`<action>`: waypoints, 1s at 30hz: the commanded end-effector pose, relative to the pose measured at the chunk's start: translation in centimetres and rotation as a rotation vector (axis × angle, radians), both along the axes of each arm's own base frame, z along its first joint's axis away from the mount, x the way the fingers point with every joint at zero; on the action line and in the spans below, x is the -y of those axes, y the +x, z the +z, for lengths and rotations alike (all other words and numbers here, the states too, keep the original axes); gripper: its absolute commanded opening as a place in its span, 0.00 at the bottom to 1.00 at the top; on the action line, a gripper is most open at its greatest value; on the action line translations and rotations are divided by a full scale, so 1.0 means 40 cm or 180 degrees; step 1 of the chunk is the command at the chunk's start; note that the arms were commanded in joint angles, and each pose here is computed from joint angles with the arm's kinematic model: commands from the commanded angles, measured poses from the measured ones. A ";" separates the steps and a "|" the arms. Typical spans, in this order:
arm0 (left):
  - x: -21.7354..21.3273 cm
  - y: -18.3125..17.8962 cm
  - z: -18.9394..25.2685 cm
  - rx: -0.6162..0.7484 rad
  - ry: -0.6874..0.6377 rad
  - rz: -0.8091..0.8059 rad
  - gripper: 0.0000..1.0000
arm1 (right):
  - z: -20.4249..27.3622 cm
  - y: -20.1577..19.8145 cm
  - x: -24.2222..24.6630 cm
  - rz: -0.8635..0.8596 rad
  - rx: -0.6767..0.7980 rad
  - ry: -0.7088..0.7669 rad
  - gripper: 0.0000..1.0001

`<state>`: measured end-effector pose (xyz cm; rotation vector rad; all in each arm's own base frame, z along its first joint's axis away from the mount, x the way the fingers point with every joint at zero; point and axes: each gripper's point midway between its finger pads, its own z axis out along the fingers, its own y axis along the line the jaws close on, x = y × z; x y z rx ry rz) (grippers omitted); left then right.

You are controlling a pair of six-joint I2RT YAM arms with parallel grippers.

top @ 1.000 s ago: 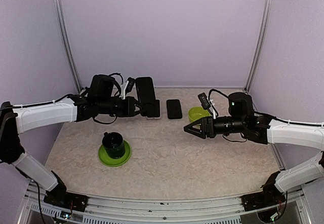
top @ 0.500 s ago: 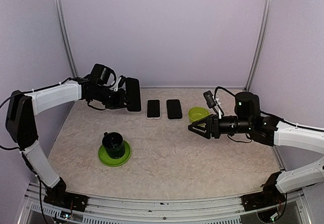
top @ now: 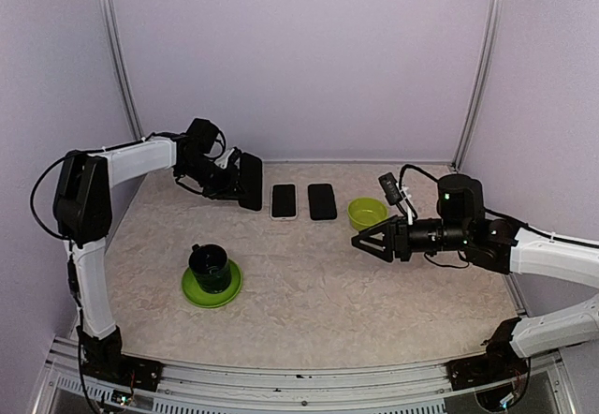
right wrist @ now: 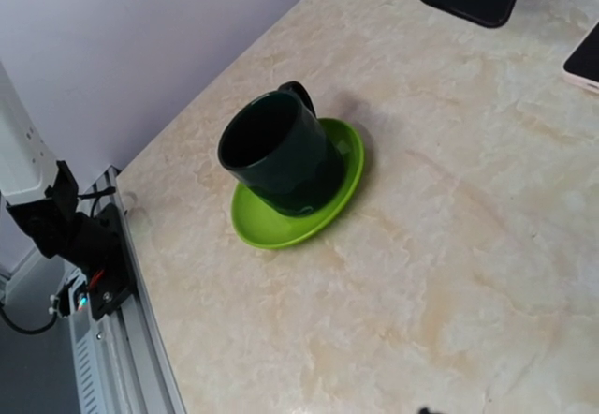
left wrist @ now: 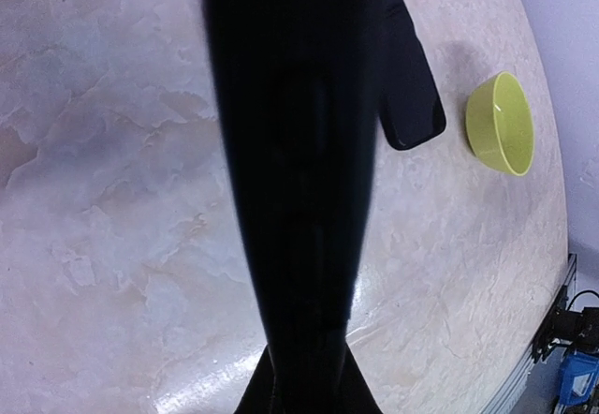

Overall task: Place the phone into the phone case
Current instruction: Place the phone with the phone case at the center of the board.

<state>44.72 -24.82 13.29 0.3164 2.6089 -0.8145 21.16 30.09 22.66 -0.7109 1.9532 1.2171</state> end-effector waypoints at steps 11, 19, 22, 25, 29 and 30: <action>-0.067 0.070 -0.060 -0.0336 -0.0180 -0.0041 0.00 | 0.001 0.007 -0.004 0.0016 0.0007 -0.0003 0.52; -0.069 0.099 -0.087 -0.0415 -0.0291 -0.0047 0.00 | -0.014 0.005 -0.001 0.0000 -0.0049 -0.0017 0.52; -0.068 0.113 -0.101 -0.0440 -0.0293 -0.0048 0.01 | -0.016 0.003 0.000 0.0000 -0.0057 -0.0010 0.52; -0.067 0.124 -0.120 -0.0490 -0.0302 -0.0043 0.01 | -0.020 0.002 0.002 -0.0008 -0.0067 -0.0016 0.52; -0.069 0.129 -0.137 -0.0526 -0.0292 -0.0038 0.04 | -0.024 0.002 0.005 -0.0031 -0.0078 -0.0025 0.52; -0.070 0.131 -0.139 -0.0528 -0.0295 -0.0034 0.06 | -0.027 0.002 0.006 -0.0033 -0.0084 -0.0028 0.52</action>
